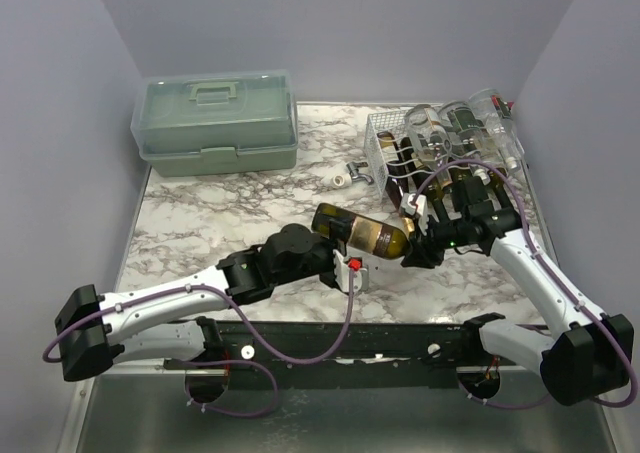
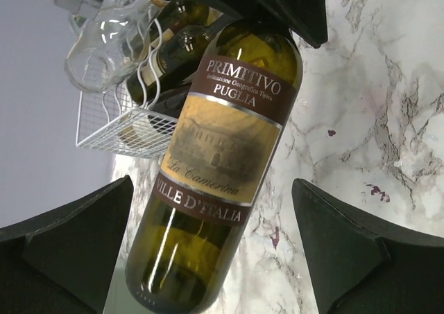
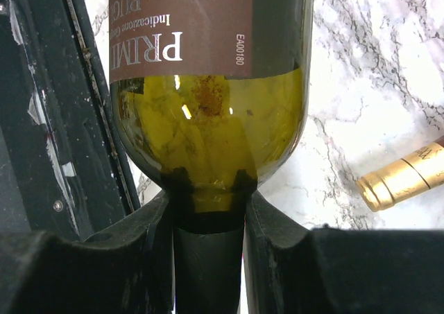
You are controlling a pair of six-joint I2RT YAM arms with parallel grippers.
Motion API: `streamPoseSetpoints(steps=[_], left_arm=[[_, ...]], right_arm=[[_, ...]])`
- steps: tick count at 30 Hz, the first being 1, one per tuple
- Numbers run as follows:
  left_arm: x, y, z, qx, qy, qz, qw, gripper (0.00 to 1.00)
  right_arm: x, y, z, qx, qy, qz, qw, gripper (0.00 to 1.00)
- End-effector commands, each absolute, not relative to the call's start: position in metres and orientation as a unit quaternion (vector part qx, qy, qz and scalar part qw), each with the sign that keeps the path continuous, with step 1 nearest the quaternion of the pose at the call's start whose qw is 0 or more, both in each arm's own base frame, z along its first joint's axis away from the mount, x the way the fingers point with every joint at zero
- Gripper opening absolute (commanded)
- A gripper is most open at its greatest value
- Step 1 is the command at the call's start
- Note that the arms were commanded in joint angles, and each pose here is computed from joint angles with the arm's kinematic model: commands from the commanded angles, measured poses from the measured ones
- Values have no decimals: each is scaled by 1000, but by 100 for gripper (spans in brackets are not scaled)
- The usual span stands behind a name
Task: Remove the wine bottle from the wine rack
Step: Place the wine bottle at the center of the board.
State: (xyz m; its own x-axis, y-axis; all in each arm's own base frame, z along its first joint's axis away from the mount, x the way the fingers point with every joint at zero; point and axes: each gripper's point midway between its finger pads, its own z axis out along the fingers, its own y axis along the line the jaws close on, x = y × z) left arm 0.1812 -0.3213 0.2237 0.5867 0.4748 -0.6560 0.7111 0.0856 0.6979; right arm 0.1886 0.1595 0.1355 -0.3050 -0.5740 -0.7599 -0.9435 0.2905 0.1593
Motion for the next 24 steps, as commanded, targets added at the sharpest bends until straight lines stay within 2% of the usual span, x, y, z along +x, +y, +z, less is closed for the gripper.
streamPoseSetpoints(steps=[1, 15, 24], left_arm=[[177, -342, 229, 692, 414, -115, 580, 99], [197, -351, 174, 765, 424, -101, 474, 93], [213, -355, 158, 775, 432, -80, 454, 96]], right_arm=[[186, 173, 152, -525, 705, 344, 331, 0], [181, 173, 153, -527, 702, 348, 328, 0], [176, 174, 153, -532, 696, 361, 320, 0]])
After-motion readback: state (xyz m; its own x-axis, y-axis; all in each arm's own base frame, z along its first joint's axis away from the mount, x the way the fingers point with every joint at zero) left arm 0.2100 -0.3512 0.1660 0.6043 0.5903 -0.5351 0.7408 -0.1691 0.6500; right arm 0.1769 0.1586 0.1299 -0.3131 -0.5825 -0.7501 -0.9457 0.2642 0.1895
